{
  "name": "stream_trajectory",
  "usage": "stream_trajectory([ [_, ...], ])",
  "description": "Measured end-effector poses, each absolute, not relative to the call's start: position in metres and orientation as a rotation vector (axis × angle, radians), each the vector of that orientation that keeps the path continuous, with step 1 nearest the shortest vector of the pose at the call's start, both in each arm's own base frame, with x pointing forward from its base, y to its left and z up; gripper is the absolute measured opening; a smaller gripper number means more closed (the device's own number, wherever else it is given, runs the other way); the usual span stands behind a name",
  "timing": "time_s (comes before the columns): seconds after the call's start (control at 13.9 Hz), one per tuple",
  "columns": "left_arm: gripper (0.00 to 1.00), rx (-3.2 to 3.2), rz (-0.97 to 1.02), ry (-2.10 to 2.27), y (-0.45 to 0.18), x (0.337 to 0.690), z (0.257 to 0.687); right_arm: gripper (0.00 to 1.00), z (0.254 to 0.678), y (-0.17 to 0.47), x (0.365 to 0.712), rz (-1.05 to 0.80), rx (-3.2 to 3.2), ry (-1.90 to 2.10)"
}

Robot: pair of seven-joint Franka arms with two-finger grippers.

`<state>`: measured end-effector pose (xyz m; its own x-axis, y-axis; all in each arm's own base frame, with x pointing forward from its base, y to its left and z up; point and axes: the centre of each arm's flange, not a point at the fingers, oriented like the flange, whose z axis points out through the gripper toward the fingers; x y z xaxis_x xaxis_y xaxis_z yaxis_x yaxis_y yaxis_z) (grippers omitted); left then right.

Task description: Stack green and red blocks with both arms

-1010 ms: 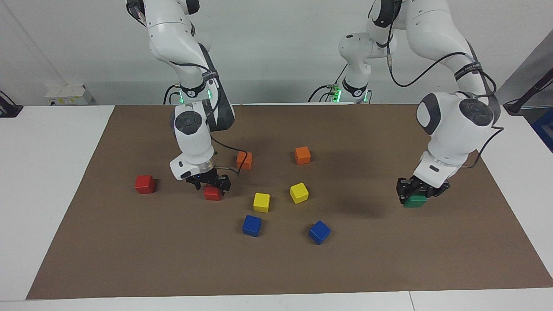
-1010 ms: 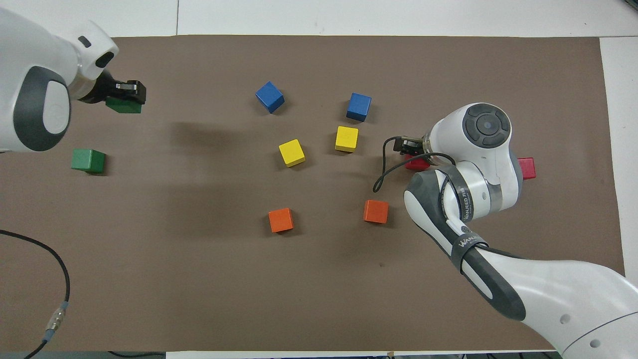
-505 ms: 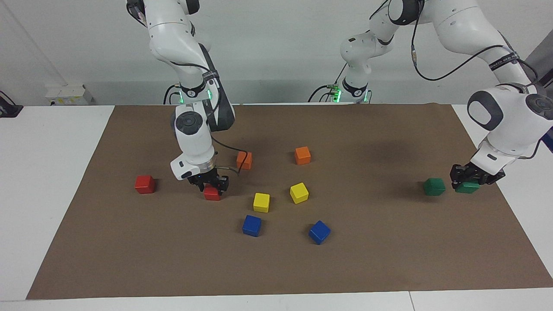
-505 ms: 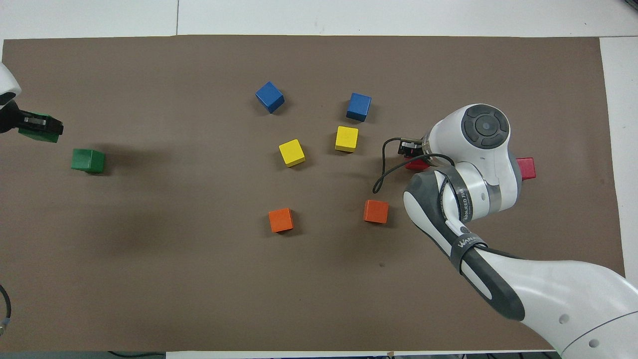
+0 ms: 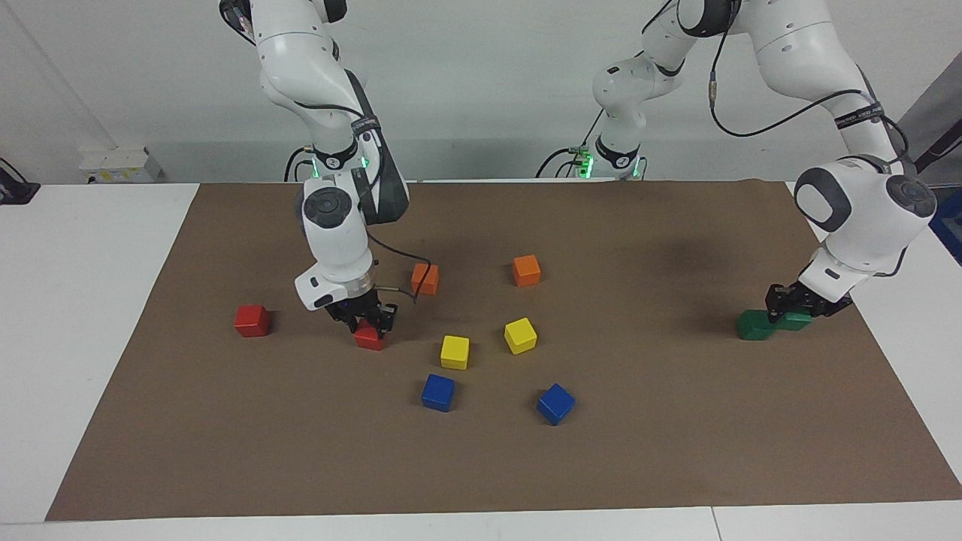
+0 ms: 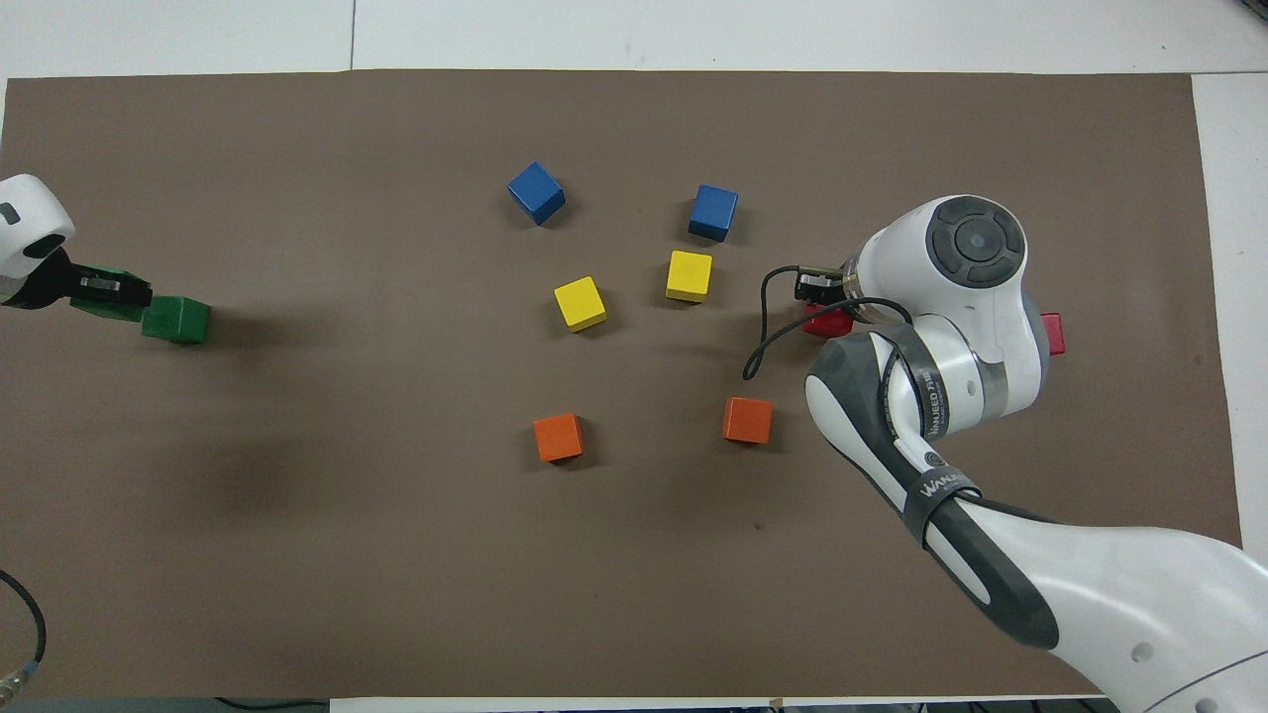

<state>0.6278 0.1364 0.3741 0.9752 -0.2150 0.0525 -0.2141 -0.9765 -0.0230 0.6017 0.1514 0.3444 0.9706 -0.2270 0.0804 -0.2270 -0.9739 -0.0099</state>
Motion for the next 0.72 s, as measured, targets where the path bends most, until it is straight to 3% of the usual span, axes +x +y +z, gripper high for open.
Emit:
stream_trajectory([
  [0.36, 0.55, -3.119, -0.077, 0.336, 0.131, 0.621, 0.36, 0.6, 0.405, 0.108, 0.605, -0.145, -3.125, 0.317],
  [0.58, 0.55, -3.131, -0.078, 0.326, 0.129, 0.617, 0.353, 0.87, 0.404, 0.13, 0.601, -0.134, -3.097, 0.346],
  [0.72, 0.55, -3.141, -0.085, 0.315, 0.129, 0.618, 0.352, 0.9, 0.405, 0.148, 0.6, -0.169, -3.075, 0.356],
])
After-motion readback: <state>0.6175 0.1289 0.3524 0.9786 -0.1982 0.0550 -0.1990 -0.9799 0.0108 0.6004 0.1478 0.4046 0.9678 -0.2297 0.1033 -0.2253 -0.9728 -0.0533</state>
